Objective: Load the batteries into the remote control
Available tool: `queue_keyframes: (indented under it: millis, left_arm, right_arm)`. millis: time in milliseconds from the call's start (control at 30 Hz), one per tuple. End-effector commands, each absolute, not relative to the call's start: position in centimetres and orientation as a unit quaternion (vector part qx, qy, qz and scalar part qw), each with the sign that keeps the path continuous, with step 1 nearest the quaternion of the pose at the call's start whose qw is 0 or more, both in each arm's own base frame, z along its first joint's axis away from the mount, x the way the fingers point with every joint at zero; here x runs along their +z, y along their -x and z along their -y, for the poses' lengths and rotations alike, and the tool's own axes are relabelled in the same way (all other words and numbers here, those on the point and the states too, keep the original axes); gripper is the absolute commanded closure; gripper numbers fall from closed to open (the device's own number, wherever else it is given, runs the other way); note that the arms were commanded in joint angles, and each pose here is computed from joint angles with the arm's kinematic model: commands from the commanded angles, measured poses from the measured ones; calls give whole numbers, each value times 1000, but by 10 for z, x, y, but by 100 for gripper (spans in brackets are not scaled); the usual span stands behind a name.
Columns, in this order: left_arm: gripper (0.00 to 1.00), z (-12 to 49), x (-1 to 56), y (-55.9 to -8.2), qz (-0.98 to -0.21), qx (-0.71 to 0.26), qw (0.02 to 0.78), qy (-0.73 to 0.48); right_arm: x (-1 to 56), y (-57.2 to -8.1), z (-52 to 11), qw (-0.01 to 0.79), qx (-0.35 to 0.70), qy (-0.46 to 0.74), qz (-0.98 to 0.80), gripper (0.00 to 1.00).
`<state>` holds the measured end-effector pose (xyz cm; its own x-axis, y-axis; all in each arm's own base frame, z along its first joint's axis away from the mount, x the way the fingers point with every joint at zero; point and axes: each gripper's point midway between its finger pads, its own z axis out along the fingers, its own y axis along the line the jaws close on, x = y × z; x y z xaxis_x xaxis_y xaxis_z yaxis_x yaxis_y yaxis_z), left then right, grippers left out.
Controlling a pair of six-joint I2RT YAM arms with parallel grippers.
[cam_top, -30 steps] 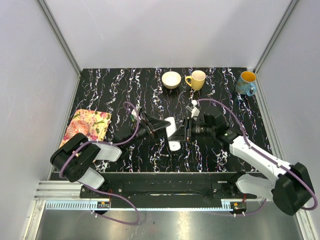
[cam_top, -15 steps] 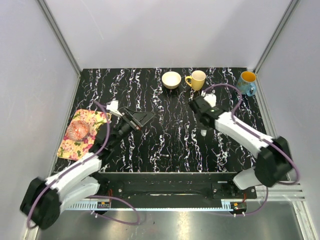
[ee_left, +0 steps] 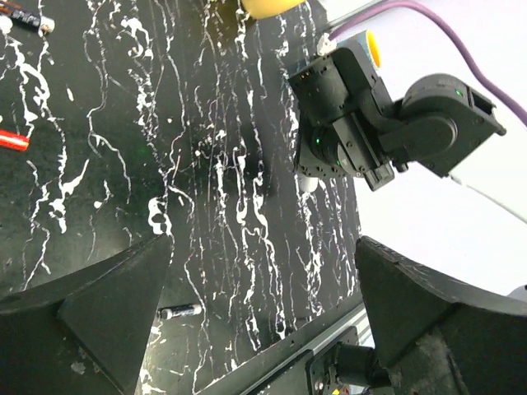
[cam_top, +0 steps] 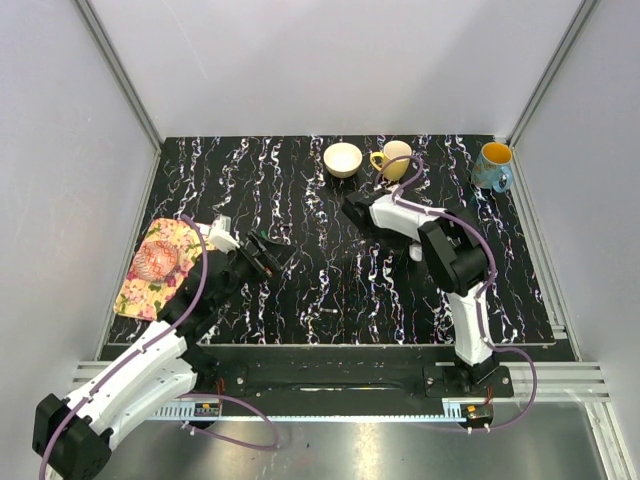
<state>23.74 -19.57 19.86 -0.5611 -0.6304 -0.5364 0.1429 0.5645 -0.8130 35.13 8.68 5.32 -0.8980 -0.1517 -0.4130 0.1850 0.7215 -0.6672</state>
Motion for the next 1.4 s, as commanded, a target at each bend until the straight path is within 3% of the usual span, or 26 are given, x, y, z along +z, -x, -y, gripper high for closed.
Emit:
queue_keyframes:
  millis: [0,267,500,633,767,1100,1367]
  left_arm:
    - [2,191,193,-234,-769,-430,446,156]
    - [2,193,185,-225,-772,-442,432,149]
    - [2,195,181,-223,-769,-451,426,152]
    - [2,200,180,-222,-772,-456,418,145]
    - [2,202,178,-223,-773,-459,412,144]
    - [2,207,175,-223,-776,-466,400,144]
    - [1,193,177,-229,-791,-417,423,147]
  right_arm:
    - [58,-367,-89,232,-395,-5,-889,100]
    - [30,-373,-104,182,-379,23,-907,100]
    - [17,-367,-107,149,-367,55,-916,85]
    - [14,-360,-112,143,-339,54,-928,51]
    - [14,-356,-123,143,-305,48,-940,37]
    - [31,-351,-171,170,-236,48,-956,30]
    - [130,-331,-191,270,-102,14,-957,25]
